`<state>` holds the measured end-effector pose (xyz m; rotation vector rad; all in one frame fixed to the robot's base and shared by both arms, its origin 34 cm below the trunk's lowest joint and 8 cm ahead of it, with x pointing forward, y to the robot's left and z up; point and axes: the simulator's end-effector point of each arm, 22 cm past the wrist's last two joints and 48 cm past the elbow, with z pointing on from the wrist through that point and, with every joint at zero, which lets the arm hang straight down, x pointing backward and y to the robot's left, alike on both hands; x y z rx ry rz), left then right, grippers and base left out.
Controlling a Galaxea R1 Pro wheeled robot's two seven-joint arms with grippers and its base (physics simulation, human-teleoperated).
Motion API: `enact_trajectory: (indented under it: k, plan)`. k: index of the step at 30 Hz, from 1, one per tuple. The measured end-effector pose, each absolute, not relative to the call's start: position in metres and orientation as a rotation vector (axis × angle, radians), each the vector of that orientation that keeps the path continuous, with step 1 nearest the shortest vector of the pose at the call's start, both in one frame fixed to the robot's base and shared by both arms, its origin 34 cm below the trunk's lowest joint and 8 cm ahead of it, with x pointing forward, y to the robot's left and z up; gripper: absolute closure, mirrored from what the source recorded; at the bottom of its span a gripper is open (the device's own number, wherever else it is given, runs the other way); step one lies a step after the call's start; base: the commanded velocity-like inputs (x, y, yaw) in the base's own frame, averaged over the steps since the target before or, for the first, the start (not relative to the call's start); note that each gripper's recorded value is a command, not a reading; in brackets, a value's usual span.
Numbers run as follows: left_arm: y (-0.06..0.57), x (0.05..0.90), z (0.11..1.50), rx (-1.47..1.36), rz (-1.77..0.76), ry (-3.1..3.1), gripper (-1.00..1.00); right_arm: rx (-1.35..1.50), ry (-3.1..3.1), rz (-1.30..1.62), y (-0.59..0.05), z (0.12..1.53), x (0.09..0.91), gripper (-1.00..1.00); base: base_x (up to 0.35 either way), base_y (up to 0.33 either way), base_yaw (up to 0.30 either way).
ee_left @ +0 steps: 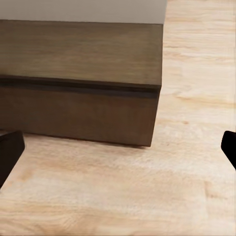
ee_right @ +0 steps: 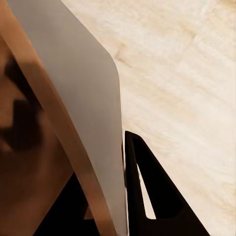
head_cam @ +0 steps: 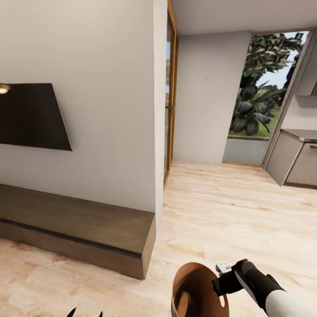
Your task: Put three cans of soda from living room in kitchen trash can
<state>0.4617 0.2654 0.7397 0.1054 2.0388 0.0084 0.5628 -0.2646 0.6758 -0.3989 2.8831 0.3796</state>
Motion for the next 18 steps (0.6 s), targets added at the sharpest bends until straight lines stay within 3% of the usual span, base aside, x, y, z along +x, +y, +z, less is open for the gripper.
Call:
enact_trajectory:
  k: [10,18]
  plan:
    - [0.2656,0.4620,0.7402,0.106,0.007,2.038,-1.00,-0.394,2.887,0.330,-0.2702,0.6735,0.5643,1.00,0.227,0.104,0.253]
    - [0.2656,0.4621,0.7403,0.106,0.006,2.037,-1.00,-0.392,2.888,0.329,-0.2701,0.6732,0.5642,1.00,0.053,0.262,0.253]
